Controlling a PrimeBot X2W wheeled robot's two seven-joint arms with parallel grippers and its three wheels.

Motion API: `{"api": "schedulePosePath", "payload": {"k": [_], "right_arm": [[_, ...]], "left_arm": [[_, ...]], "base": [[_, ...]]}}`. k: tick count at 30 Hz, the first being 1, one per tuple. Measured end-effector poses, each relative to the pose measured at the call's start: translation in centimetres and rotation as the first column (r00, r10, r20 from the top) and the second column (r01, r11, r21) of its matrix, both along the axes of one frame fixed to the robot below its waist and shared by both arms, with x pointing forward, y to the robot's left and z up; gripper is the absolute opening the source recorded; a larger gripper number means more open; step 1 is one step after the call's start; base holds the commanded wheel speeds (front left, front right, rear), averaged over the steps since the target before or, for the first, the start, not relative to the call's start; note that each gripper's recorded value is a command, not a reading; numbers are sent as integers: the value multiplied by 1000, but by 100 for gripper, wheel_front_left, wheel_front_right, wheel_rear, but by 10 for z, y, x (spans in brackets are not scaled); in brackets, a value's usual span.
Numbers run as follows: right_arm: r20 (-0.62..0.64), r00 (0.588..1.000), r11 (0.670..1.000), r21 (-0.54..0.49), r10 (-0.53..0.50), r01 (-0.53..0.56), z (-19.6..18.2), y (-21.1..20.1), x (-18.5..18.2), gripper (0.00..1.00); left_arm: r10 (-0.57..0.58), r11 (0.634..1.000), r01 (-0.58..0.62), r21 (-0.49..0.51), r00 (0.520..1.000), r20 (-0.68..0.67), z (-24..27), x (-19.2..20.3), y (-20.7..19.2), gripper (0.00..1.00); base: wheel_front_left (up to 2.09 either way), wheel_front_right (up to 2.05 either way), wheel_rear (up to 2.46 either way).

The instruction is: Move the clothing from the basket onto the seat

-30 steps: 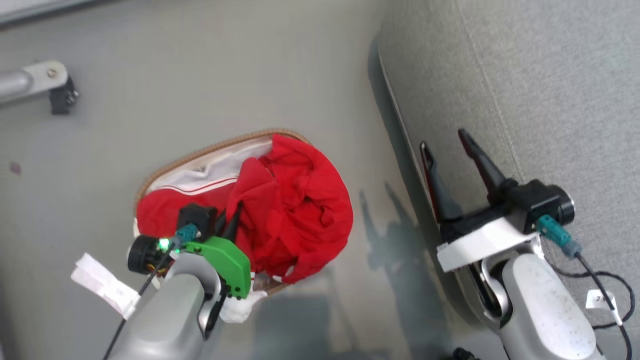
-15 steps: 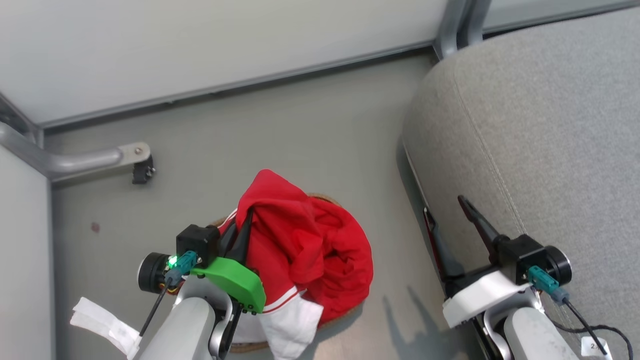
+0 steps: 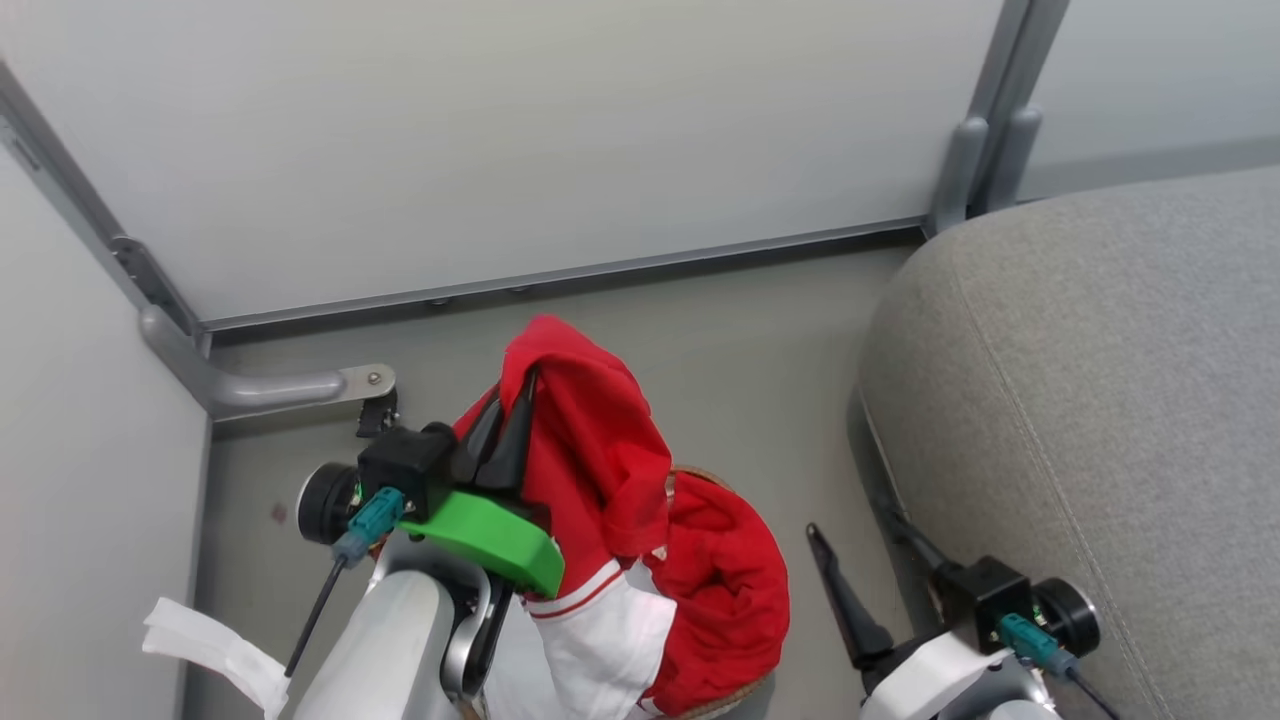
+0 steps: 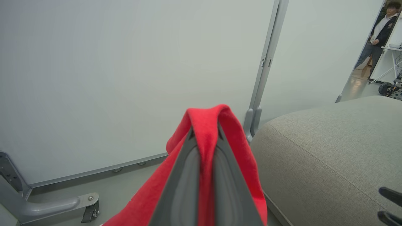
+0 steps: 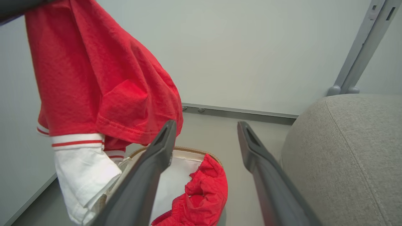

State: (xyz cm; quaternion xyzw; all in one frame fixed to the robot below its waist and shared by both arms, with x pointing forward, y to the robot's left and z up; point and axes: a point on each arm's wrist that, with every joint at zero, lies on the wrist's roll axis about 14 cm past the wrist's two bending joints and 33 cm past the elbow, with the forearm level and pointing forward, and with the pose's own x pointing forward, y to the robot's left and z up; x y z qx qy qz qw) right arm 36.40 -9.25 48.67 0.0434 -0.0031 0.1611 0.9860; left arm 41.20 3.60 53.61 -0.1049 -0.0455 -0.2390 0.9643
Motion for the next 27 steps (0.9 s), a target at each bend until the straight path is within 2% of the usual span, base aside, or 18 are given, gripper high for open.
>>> {"api": "schedulePosePath", "payload": {"k": [7, 17, 21, 27], "right_arm": [[0, 985, 984, 24, 174, -174, 3, 56, -7, 100], [103, 910, 915, -16, 402, -403, 43, 128, 12, 100], [91, 894, 898, -65, 439, -434, 41, 139, 22, 100], [13, 883, 878, -117, 469, -465, 16, 146, 29, 100]], "left_arm": [[9, 1000, -8, -12, 998, 69, 26, -2, 5, 0], [-15, 999, 17, -30, 997, 77, 31, -5, 1, 0], [-29, 999, 31, -32, 997, 68, 29, -8, -2, 0], [-56, 998, 58, -33, 996, 68, 30, -12, -8, 0]], "base": [[0, 0, 0], [0, 0, 0], [0, 0, 0], [0, 0, 0]]}}
